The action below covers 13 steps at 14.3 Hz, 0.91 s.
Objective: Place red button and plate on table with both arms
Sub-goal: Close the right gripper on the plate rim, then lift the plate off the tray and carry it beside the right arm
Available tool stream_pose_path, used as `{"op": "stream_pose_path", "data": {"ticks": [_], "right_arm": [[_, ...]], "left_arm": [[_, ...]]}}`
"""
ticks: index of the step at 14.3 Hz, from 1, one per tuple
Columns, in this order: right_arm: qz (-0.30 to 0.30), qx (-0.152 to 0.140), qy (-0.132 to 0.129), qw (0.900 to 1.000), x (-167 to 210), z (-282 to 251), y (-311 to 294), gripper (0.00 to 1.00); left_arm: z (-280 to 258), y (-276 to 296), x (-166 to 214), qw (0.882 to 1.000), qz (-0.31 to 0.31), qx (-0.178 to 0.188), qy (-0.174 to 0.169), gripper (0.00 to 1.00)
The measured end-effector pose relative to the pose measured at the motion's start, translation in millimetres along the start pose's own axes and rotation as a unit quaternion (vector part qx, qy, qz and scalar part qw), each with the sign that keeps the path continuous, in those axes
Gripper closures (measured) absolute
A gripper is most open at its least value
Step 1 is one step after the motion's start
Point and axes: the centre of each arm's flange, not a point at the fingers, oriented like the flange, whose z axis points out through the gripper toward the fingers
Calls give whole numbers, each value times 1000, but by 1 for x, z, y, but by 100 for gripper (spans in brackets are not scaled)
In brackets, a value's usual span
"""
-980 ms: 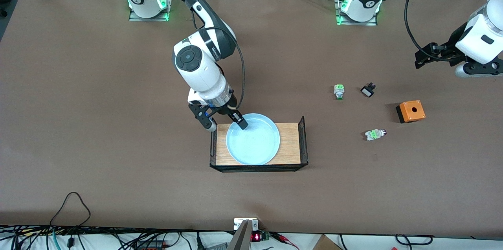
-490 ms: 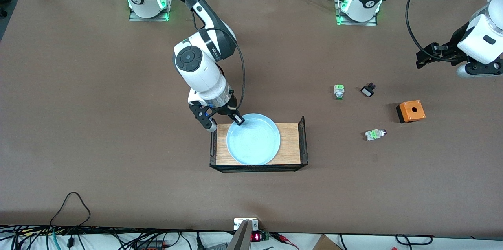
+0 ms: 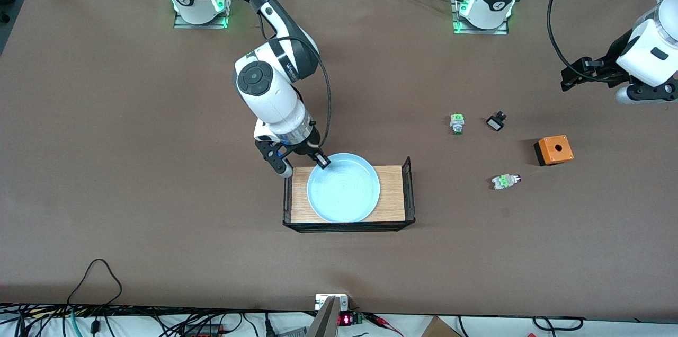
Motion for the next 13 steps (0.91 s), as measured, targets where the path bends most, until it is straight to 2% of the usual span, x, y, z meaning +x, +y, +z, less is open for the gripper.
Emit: {"op": "stream_pose_path", "data": {"ticks": [6,13], "right_arm": [[-8,18,-2,1000,-11,-23,-12,96],[-17,19,-8,1000,-7,-112,-24,96]], "left_arm": [[1,1,-2,1000,0,1,-8,0],[3,1,-4,1000,-5,2,-15,0]]}}
